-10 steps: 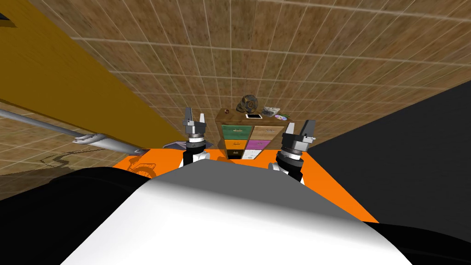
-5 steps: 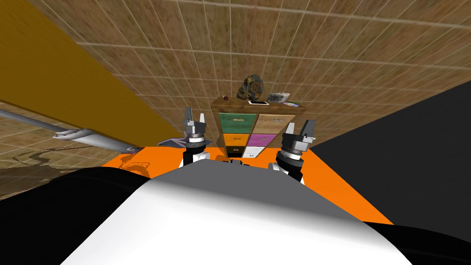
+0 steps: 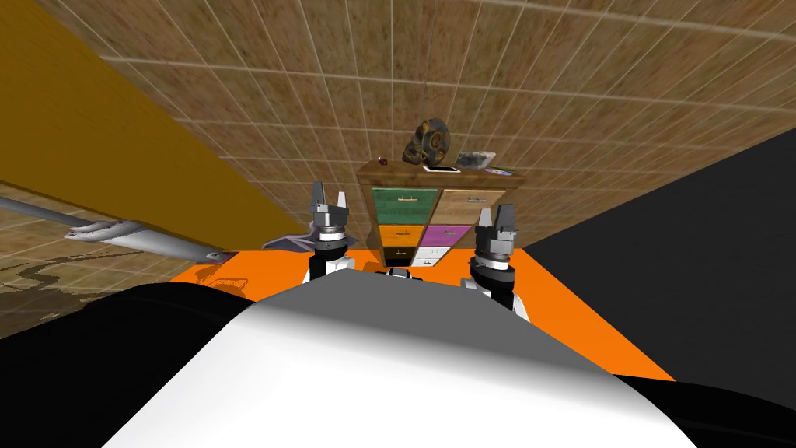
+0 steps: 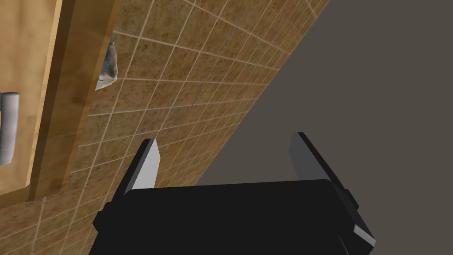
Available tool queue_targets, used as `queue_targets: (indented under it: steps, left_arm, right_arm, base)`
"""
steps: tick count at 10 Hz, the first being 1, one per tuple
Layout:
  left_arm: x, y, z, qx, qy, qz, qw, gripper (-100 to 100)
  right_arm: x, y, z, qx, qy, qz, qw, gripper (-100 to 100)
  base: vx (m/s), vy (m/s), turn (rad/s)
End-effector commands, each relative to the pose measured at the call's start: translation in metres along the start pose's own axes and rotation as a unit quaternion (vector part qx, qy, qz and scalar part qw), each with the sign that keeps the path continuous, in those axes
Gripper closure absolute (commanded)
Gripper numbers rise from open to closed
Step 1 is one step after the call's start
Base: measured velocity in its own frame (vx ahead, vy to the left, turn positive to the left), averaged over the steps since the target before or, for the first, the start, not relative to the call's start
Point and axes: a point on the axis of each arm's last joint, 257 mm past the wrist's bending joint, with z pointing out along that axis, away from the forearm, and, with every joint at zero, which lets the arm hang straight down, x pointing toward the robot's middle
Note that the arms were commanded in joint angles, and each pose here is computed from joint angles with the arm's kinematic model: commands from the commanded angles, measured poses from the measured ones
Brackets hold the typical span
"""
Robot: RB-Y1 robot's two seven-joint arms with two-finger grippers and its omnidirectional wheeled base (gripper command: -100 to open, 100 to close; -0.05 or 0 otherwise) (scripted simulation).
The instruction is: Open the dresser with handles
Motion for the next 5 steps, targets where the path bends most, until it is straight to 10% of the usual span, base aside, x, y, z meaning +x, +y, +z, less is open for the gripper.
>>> queue_targets:
  steps: [1, 5]
  left_arm:
    - [0.0, 0.0, 0.0, 0.0, 0.0, 0.0, 1.0, 0]
    - [0.0, 0.0, 0.0, 0.0, 0.0, 0.0, 1.0, 0]
  right_arm:
    - [0.0087, -0.0053, -0.0024, -0.002, 0.045, -0.081, 0.9957, -100]
    - [0.0145, -0.0151, -0.0059, -0.006, 0.089, -0.192, 0.9774, -100]
  base:
    - [-0.001, 0.111, -0.083]
    - [0.014, 0.118, -0.077]
